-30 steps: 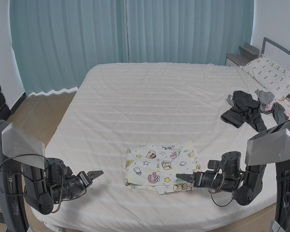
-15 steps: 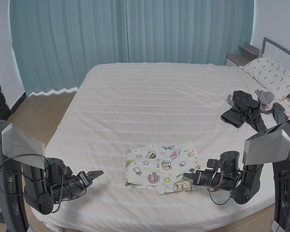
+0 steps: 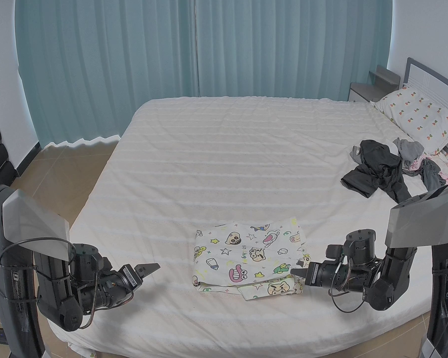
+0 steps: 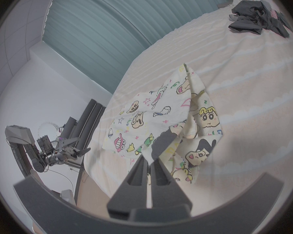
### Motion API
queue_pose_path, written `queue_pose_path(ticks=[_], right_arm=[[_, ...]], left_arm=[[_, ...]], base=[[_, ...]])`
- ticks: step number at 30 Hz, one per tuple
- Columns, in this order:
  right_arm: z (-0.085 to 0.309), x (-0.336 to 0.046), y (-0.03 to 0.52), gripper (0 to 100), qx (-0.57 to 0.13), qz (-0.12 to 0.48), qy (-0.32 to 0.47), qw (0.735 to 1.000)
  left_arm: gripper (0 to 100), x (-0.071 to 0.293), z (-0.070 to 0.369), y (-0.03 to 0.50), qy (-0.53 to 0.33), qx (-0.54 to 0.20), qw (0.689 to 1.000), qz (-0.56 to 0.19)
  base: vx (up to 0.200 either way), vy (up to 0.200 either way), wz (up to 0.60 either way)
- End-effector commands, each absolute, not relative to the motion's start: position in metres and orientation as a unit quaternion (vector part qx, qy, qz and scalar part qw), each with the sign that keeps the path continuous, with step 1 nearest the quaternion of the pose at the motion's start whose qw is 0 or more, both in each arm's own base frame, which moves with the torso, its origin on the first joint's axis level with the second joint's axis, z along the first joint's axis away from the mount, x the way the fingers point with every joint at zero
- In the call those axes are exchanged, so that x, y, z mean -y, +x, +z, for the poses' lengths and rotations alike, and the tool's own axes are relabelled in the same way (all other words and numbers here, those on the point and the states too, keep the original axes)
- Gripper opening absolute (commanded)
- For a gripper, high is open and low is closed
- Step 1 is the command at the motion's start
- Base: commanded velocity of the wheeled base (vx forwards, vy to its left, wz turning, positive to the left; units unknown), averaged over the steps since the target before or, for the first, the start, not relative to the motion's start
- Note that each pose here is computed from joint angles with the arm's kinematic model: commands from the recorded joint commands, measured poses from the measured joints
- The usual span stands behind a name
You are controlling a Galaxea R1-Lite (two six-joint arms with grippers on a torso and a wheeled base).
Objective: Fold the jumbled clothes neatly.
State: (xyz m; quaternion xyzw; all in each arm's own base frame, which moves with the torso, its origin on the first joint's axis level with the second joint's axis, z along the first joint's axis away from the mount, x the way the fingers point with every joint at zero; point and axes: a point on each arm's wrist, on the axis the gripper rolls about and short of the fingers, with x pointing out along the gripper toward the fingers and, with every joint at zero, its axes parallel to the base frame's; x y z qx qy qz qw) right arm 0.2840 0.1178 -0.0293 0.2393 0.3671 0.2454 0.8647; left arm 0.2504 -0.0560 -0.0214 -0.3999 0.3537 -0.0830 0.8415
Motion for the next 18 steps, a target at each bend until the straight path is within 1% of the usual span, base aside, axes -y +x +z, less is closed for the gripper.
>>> queue_pose_path(ticks=[1, 3, 6, 10, 18], right_arm=[[-0.023, -0.110, 0.286, 0, -0.366, 0.241, 0.226, 0.870], [-0.026, -0.104, 0.285, 0, -0.381, 0.242, 0.212, 0.867], [-0.029, -0.097, 0.287, 0, -0.390, 0.247, 0.214, 0.861], [-0.028, -0.091, 0.291, 0, -0.387, 0.241, 0.219, 0.863], [-0.031, -0.092, 0.289, 0, -0.400, 0.241, 0.215, 0.858]], left_arm=[[100, 0.056, -0.020, 0.251, -0.401, -0.347, 0.844, -0.087], [100, 0.056, -0.020, 0.251, -0.401, -0.347, 0.844, -0.087], [100, 0.056, -0.020, 0.251, -0.401, -0.347, 0.844, -0.087], [100, 0.056, -0.020, 0.251, -0.401, -0.347, 0.844, -0.087], [100, 0.056, -0.020, 0.251, -0.401, -0.347, 0.844, -0.087]], base=[[0.000, 0.000, 0.00], [0.000, 0.000, 0.00], [0.000, 0.000, 0.00], [0.000, 0.000, 0.00], [0.000, 0.000, 0.00]])
